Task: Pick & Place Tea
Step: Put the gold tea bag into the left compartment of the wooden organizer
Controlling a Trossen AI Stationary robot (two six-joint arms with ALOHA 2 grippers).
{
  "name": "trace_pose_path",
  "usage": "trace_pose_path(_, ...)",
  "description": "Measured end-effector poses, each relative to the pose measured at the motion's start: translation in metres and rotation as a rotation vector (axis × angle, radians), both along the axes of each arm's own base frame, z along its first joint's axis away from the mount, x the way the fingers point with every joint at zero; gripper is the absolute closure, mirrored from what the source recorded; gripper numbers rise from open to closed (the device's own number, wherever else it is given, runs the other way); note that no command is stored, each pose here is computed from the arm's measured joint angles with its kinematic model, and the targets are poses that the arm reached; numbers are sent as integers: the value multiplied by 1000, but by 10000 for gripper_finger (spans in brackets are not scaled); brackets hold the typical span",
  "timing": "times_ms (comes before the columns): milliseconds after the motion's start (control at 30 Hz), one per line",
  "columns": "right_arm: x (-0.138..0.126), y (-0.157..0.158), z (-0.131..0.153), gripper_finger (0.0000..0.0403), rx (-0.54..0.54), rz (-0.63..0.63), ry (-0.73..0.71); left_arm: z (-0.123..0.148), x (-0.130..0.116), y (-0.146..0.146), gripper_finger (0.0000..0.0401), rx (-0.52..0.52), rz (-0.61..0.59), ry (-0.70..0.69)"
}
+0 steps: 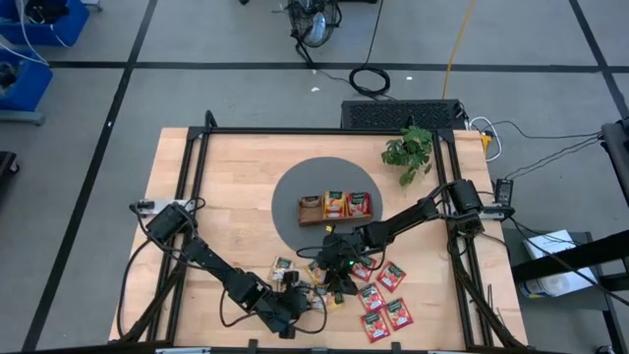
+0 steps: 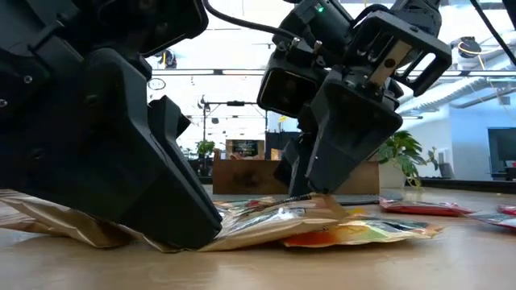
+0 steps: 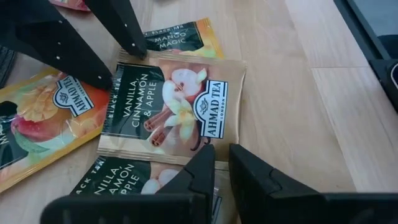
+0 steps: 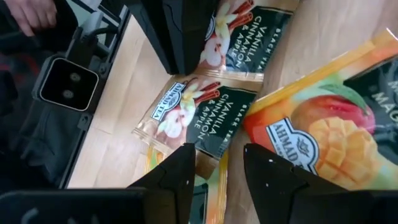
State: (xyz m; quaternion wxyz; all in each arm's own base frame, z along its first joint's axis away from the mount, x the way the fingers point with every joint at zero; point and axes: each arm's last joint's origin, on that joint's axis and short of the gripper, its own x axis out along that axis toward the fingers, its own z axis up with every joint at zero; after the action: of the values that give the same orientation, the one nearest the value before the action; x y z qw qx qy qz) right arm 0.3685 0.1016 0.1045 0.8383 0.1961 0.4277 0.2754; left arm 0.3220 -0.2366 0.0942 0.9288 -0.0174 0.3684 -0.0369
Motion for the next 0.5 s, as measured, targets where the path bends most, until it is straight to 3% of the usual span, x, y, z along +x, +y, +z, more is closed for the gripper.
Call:
trace_pose_path(233,-1,0,0,284,15,-19,33,-1,1,2,346,5,7,3)
trace_pose_path(500,-3,5,0,321,35,5,45,-1,2,5,346,15,6,5)
